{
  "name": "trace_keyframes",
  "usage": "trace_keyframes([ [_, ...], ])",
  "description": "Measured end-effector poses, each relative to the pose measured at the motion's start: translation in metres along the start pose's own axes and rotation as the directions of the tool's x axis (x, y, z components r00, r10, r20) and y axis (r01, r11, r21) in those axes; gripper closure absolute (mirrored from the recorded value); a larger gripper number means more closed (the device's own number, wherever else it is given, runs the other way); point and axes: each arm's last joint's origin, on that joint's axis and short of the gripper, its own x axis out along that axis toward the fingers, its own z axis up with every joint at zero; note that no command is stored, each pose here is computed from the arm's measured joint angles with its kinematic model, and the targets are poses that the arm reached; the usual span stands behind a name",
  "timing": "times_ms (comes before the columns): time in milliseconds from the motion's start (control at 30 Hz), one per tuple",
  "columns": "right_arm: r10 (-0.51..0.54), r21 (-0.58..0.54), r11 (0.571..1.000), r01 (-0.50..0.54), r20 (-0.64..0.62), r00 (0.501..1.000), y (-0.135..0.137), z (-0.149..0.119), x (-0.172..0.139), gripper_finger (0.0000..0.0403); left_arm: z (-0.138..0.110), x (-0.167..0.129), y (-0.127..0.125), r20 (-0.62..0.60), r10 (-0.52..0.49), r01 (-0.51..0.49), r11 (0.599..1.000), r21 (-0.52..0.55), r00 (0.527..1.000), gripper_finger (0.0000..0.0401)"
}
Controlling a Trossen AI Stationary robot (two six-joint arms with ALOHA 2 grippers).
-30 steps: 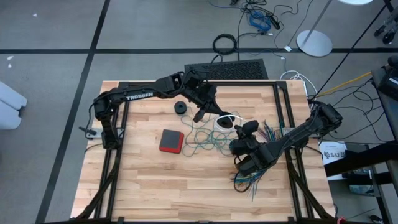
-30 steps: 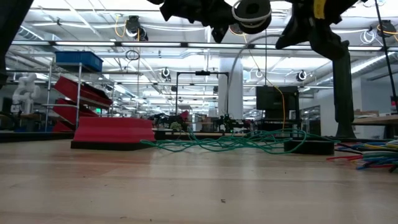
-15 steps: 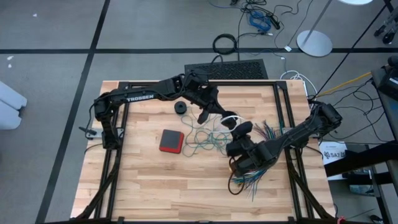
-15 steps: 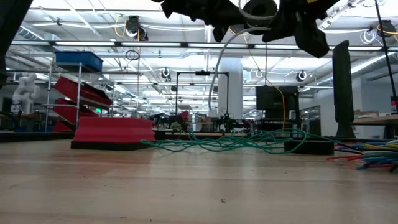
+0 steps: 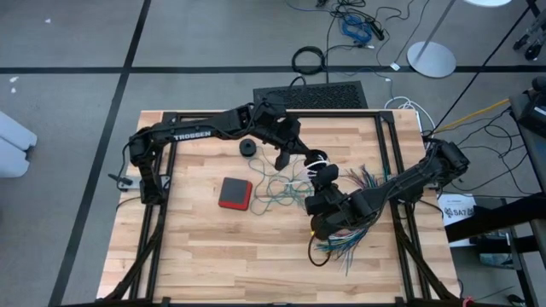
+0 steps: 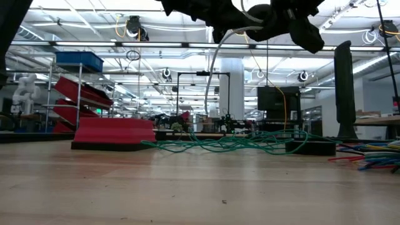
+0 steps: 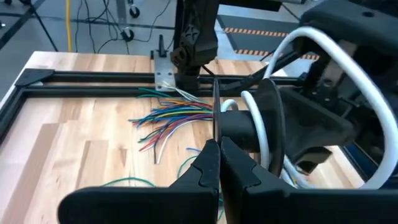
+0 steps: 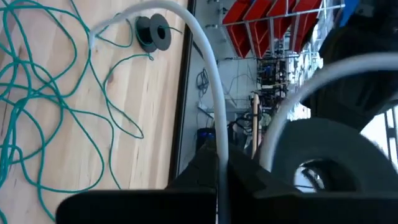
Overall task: Coiling cords
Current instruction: Coil the white wire cable on the spool
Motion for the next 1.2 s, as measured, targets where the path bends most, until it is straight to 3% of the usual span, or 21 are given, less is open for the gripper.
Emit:
trace_keyframes([
  [133,0.008,0.027,1.0,-0.008,0.005,1.0,-0.01,0.005,0.003,0.0403,0.0,0.002,-0.004,-0.007,0.03,-0.03,1.0,0.004,1.0,0.0401],
  [267,0.092,0.068,0.993,-0.093,0.008,0.996,-0.016,0.008,0.013,0.0403,0.001,0.006,-0.009,-0.004,0.048,-0.048,0.999,0.02,0.999,0.0401],
  [367,0.096,0.038,0.995,-0.096,0.002,0.995,-0.01,0.012,0.018,0.0403,0.002,0.007,-0.012,0.0,0.058,-0.058,0.997,0.051,0.998,0.0401],
  [667,-0.071,0.007,0.997,0.071,-0.035,0.997,0.002,0.01,0.002,0.0403,0.002,0.002,0.001,0.001,0.206,-0.204,0.971,0.125,0.979,0.0401],
  [833,-0.066,0.124,0.99,0.069,-0.029,0.997,0.006,0.011,0.0,0.0403,0.013,-0.005,0.013,0.128,0.251,-0.266,0.957,0.119,0.96,0.0401],
  [1000,-0.099,0.153,0.982,0.109,-0.075,0.992,0.019,0.007,0.006,0.0403,0.028,-0.01,0.016,0.283,0.211,-0.25,0.962,0.108,0.936,0.0401],
  [1200,-0.156,0.22,0.959,0.179,-0.118,0.981,0.03,0.0,0.011,0.0403,0.032,0.004,0.012,0.387,0.21,-0.274,0.954,0.118,0.898,0.0401],
])
